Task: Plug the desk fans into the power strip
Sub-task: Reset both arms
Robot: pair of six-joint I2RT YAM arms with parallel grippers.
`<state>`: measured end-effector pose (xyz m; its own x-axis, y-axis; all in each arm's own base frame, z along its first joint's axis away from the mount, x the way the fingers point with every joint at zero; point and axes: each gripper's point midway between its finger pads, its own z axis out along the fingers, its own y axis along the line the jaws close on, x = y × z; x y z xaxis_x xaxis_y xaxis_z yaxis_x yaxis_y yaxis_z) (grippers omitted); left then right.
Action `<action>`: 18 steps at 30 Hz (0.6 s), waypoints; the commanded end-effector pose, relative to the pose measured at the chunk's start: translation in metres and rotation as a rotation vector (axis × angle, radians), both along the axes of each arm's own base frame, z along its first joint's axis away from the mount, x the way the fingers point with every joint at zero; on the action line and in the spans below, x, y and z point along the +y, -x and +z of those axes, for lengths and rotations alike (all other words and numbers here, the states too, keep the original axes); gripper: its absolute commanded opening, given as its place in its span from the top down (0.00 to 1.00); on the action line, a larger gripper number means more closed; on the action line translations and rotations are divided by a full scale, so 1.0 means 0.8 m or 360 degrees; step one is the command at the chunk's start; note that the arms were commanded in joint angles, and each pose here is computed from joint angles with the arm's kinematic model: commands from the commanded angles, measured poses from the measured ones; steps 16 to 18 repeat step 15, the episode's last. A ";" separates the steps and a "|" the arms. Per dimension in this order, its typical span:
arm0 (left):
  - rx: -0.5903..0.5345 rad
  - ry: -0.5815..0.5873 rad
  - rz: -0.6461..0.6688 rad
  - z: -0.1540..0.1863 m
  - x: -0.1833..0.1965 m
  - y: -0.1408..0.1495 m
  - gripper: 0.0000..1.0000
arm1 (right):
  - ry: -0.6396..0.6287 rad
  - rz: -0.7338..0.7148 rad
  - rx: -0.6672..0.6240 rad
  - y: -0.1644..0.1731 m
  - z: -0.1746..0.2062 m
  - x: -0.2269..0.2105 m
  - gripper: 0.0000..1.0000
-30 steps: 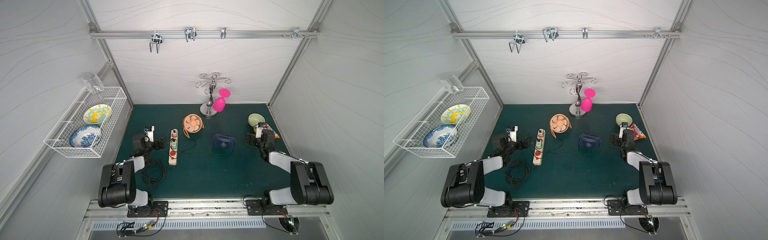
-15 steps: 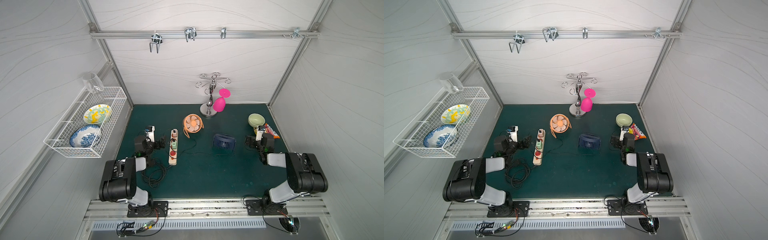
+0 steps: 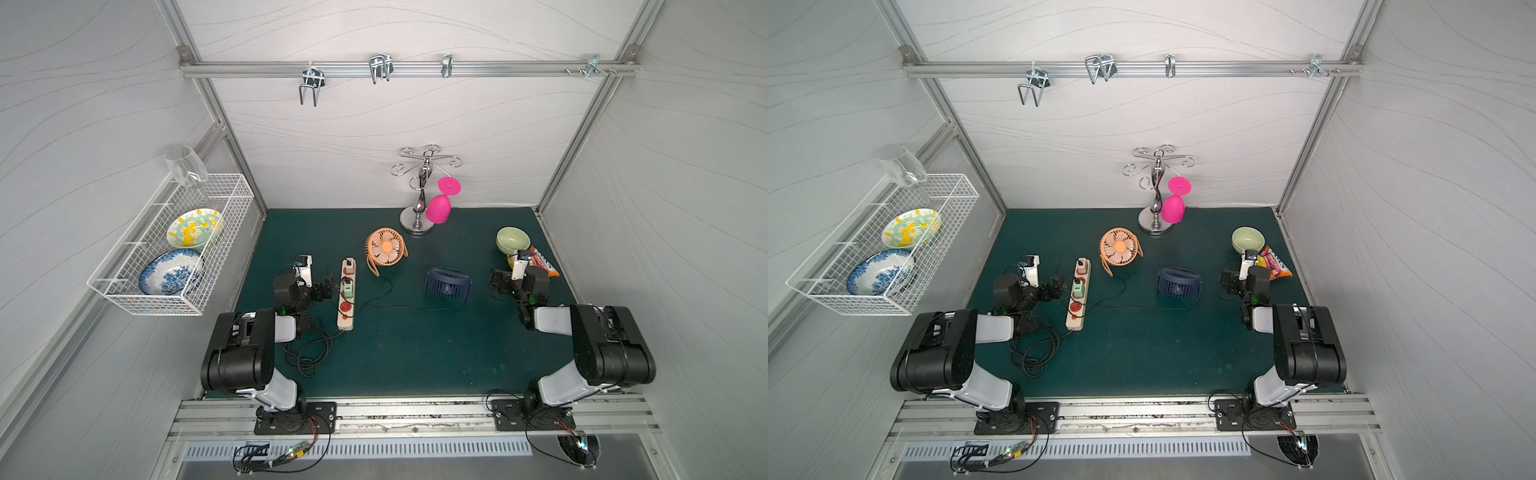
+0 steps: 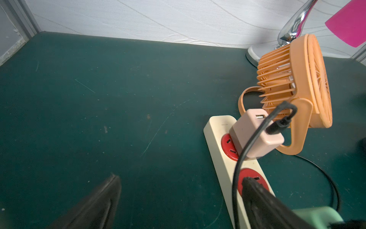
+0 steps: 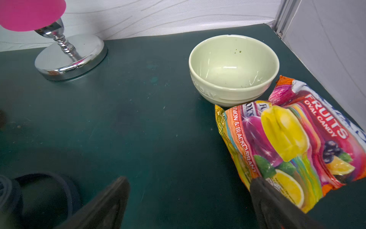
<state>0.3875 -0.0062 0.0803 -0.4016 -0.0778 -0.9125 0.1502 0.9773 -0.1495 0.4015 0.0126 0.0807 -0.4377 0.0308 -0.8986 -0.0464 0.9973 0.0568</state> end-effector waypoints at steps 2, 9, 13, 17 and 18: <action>-0.0092 -0.0029 0.0022 0.019 0.004 -0.010 0.00 | 0.0000 0.0003 -0.0025 -0.002 0.002 -0.002 0.01; -0.0090 -0.0030 0.0021 0.018 0.003 -0.010 0.00 | 0.0000 0.0002 -0.0026 -0.002 0.002 -0.002 0.01; -0.0093 -0.0030 0.0019 0.018 0.003 -0.010 0.00 | -0.0001 0.0002 -0.0025 -0.002 0.002 -0.002 0.01; -0.0096 -0.0030 0.0010 0.018 0.002 -0.009 0.00 | 0.0001 0.0003 -0.0026 -0.002 0.002 -0.002 0.01; -0.0096 -0.0030 0.0010 0.018 0.002 -0.009 0.00 | 0.0001 0.0003 -0.0026 -0.002 0.002 -0.002 0.01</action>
